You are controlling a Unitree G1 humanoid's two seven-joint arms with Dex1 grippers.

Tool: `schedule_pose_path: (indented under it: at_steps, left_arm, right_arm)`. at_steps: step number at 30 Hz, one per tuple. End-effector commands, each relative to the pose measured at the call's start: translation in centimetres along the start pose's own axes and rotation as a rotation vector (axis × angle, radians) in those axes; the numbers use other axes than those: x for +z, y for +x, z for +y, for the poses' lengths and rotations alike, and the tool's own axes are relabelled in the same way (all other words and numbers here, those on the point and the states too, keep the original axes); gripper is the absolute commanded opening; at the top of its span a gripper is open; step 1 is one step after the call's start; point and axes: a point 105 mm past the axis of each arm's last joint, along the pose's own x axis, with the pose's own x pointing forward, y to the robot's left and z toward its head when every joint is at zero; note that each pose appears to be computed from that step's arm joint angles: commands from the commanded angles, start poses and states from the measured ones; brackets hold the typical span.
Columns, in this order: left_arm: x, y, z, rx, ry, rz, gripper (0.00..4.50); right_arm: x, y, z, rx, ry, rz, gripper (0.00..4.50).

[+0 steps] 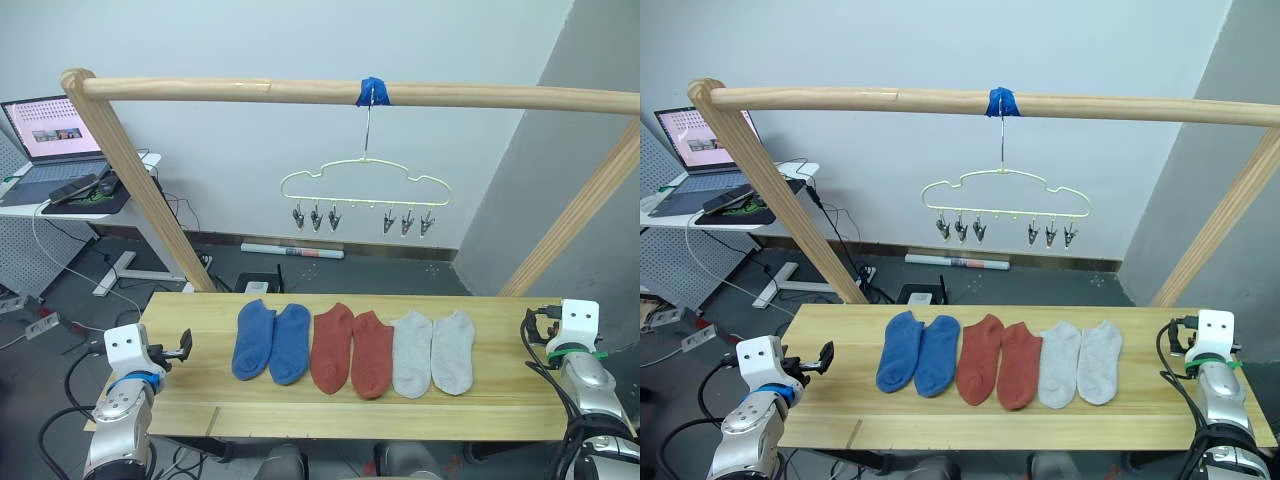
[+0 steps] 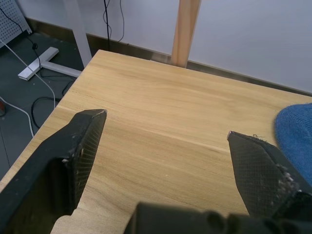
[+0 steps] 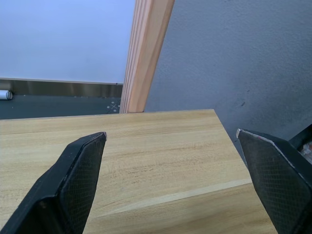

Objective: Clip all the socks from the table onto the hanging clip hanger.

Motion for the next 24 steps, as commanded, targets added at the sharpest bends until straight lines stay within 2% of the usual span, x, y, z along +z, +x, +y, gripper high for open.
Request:
schedule_pose_path:
  at_steps: [1,5,10,13,14,16,19,21,24]
  left_arm:
    - [1.9,-0.2,1.5,0.046,0.024,-0.065,4.47]
    - [2.9,-0.5,1.7,0.060,0.044,-0.096,4.47]
    - [4.7,-1.3,0.4,-0.028,0.010,-0.147,4.47]
    - [11.1,-3.9,-1.7,-0.129,-0.023,-0.361,4.47]
    - [12.5,-4.6,-2.2,-0.147,-0.018,-0.403,4.47]
    - [13.9,-5.1,-2.7,-0.156,-0.025,-0.433,4.47]
    - [16.4,-5.3,-5.9,-0.258,0.008,-0.479,4.47]
    - [17.6,-5.1,-7.4,-0.305,0.034,-0.496,4.47]
    - [18.5,-4.6,-8.4,-0.329,0.033,-0.510,4.47]
  right_arm:
    - [1.9,0.3,-0.8,-0.022,-0.009,-0.063,4.50]
    - [2.0,0.2,-0.7,-0.014,-0.020,-0.068,4.50]
    - [2.7,0.2,-0.1,0.042,-0.024,-0.094,4.50]
    - [7.6,-1.3,3.9,0.356,0.009,-0.234,4.50]
    - [8.8,-1.8,4.8,0.425,0.030,-0.259,4.50]
    - [10.2,-2.8,6.4,0.528,0.021,-0.277,4.50]
    - [13.0,-5.3,10.3,0.753,-0.015,-0.336,4.50]
    - [14.4,-6.6,12.1,0.855,-0.009,-0.365,4.50]
    - [15.7,-7.7,13.6,0.933,-0.021,-0.394,4.50]
